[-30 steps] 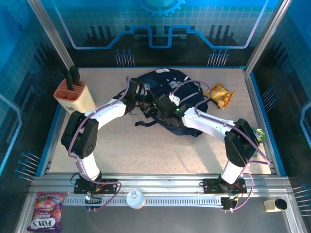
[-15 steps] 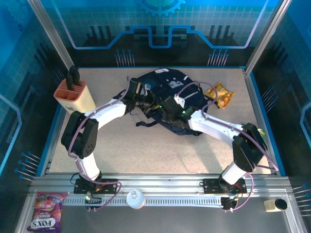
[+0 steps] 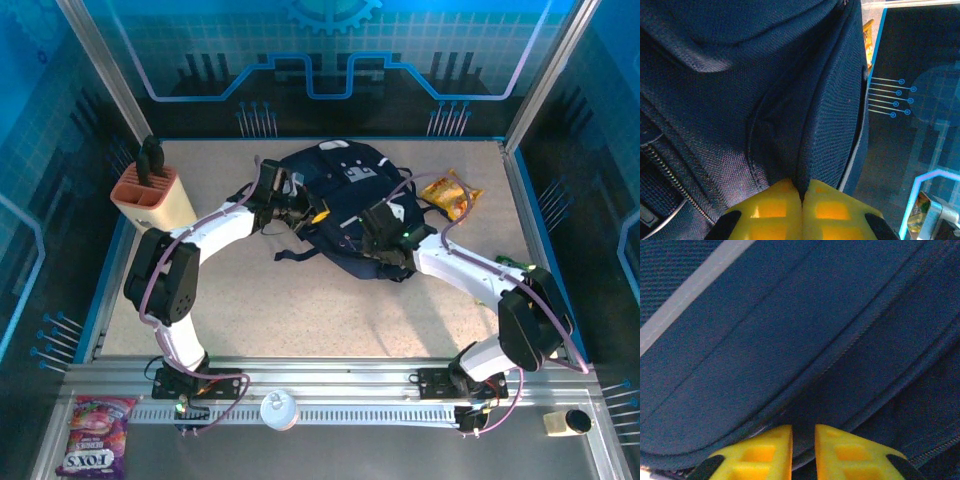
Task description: Pack books, pencil case, and school supplies into a backpack
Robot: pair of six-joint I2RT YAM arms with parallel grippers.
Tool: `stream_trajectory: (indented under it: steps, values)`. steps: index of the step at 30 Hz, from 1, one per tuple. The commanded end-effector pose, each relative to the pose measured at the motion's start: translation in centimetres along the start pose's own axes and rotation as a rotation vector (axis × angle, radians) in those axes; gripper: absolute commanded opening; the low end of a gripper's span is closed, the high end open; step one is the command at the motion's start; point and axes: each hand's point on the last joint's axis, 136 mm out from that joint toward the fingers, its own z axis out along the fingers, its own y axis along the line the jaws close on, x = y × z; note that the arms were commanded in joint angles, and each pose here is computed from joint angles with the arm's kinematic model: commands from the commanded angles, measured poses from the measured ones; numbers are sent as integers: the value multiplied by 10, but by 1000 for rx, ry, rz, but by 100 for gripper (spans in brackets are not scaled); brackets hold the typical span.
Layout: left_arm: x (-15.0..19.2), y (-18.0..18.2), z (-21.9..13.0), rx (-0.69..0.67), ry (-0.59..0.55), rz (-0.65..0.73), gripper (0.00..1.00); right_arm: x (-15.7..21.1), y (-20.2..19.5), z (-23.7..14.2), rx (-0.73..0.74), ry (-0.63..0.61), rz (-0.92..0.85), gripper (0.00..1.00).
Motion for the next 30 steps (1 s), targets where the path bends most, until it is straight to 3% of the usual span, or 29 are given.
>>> stream_trajectory:
  steps: [1,6,13,26,30]
  values:
    - [-1,-10,-4,30,14,40,0,-14,19,-12,-62,-35,-108,25]
    - [0,-9,-3,28,19,38,0,-16,35,-33,-109,-108,-204,38]
    - [-1,-11,-4,28,18,40,0,-1,72,-32,-250,-70,-377,46]
    - [1,-8,-4,22,21,38,0,5,73,-16,-224,-11,-387,33]
    - [1,-7,-3,20,22,36,0,7,68,-24,-217,-15,-389,37]
